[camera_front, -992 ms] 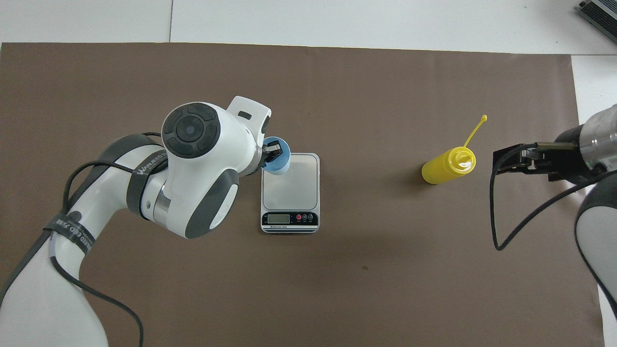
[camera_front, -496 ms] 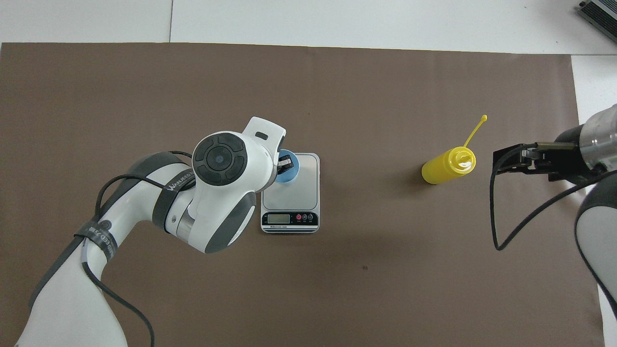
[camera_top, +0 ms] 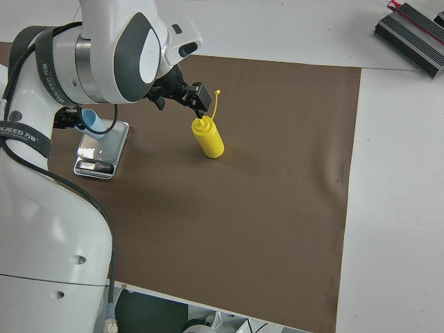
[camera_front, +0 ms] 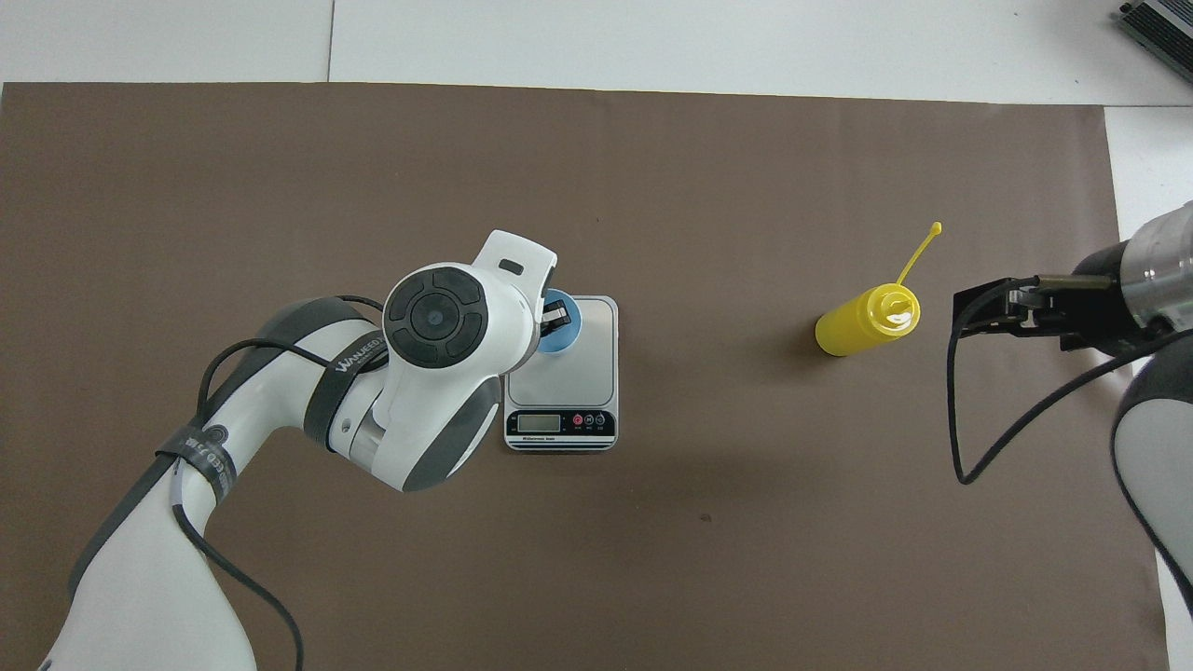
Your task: Pour seasoning into cup on scale with both arms
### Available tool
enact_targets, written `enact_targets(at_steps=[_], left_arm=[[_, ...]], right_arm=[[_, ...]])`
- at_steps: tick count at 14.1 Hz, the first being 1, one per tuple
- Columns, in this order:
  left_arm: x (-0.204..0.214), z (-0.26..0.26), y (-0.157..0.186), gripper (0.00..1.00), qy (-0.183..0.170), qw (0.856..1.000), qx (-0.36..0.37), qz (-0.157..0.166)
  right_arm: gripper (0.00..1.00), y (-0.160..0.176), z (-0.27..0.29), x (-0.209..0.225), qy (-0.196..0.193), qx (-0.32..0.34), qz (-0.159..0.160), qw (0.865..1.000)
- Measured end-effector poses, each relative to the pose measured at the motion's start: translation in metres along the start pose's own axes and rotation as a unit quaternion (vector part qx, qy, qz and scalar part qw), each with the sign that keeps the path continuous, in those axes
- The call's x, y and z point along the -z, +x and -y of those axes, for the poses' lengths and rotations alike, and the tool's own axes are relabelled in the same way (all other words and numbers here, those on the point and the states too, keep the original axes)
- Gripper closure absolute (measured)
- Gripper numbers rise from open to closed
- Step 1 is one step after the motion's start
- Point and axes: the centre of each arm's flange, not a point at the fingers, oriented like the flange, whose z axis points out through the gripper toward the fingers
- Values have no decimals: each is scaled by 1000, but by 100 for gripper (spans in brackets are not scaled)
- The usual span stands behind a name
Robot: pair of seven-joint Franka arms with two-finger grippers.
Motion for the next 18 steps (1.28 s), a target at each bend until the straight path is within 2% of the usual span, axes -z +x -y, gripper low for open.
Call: enact_targets(at_steps=[1,3,5,9,13,18], left_arm=[[-1,-1,-2,88,1,1000,-3,-1],[-2,-1,-3,69,3,1000,-6,-3],[-2,-1,-3,43,3,1000,-6,-4],[13,11,15,1,12,1000,-18,-11],[64,65,68,0,20,999,-44,-26],[95,139,116,0,44,995,-87,-17]], right_arm=[[0,0,0,0,0,0,0,1000],[0,0,0,0,0,0,0,1000],[0,0,0,0,0,0,0,1000],[0,0,0,0,0,0,0,1000],[0,0,0,0,0,0,0,1000],[0,0,0,0,0,0,0,1000]])
